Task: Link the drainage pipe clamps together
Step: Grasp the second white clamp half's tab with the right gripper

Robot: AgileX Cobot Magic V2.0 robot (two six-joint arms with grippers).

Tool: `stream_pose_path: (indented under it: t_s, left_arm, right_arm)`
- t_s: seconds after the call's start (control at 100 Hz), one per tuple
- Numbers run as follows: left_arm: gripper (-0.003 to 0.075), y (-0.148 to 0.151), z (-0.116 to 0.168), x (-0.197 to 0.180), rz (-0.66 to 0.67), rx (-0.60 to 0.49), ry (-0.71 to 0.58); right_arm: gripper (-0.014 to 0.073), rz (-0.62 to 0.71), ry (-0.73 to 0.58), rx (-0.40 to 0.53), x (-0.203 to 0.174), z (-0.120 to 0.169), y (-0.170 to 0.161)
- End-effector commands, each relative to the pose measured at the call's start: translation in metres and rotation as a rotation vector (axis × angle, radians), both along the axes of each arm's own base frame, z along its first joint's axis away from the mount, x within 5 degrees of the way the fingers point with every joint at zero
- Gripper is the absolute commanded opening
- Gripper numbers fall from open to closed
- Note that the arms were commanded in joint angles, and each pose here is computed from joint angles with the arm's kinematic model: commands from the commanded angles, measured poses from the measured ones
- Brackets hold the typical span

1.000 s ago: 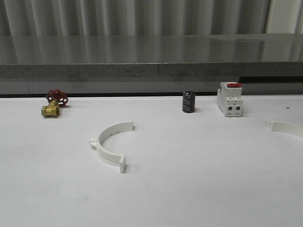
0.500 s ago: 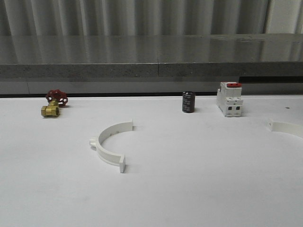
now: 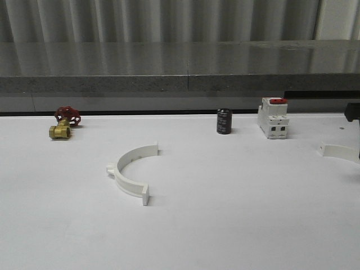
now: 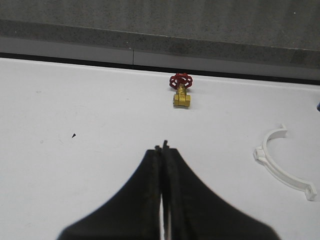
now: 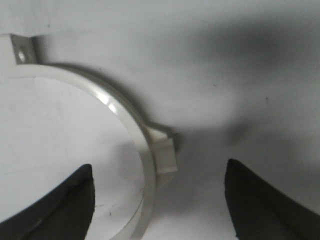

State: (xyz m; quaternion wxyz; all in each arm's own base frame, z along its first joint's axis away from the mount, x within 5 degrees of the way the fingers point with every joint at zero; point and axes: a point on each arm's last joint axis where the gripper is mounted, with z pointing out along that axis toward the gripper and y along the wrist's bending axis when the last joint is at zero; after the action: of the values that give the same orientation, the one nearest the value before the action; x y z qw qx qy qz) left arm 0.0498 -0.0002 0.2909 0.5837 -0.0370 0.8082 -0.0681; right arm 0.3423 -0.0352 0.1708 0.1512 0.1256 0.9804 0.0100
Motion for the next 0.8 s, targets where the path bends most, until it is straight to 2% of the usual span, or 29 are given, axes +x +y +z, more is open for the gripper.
stream_pose_path:
  t_s: [0.0,0.35,0.43,0.56,0.7,0.79]
  left_arm:
    - [-0.0020,-0.001,0.014,0.001,-0.009,-0.015,-0.082]
    - [-0.0020,-0.001,0.014,0.001,-0.009,-0.015,-0.082]
    - [-0.0020,-0.001,0.014,0.001,-0.009,-0.015,-0.082]
    - [-0.0020,-0.001,0.014,0.001,-0.009,-0.015,-0.082]
    - [-0.0020,-0.001,0.014,0.001,-0.009,-0.015,-0.082]
    - [-0.0020,-0.001,0.014,0.001,-0.009,-0.015,-0.082]
  right_arm:
    - [0.0510,0.011,-0.101,-0.021,0.008,0.018,-0.004]
    - [0.0470,0.037,-0.114,-0.033,0.015,0.006,-0.004]
    - [0.0405,0.037,-0.115,-0.033,0.015,0.006,-0.004]
    - [0.0214,0.037,-0.114,-0.033,0.015,0.006,-0.004]
    - [0.0107,0.037,-0.112,-0.032,0.015,0.006,-0.004]
    - [0.0085,0.037,-0.115,-0.033,0.015,0.006,-0.004]
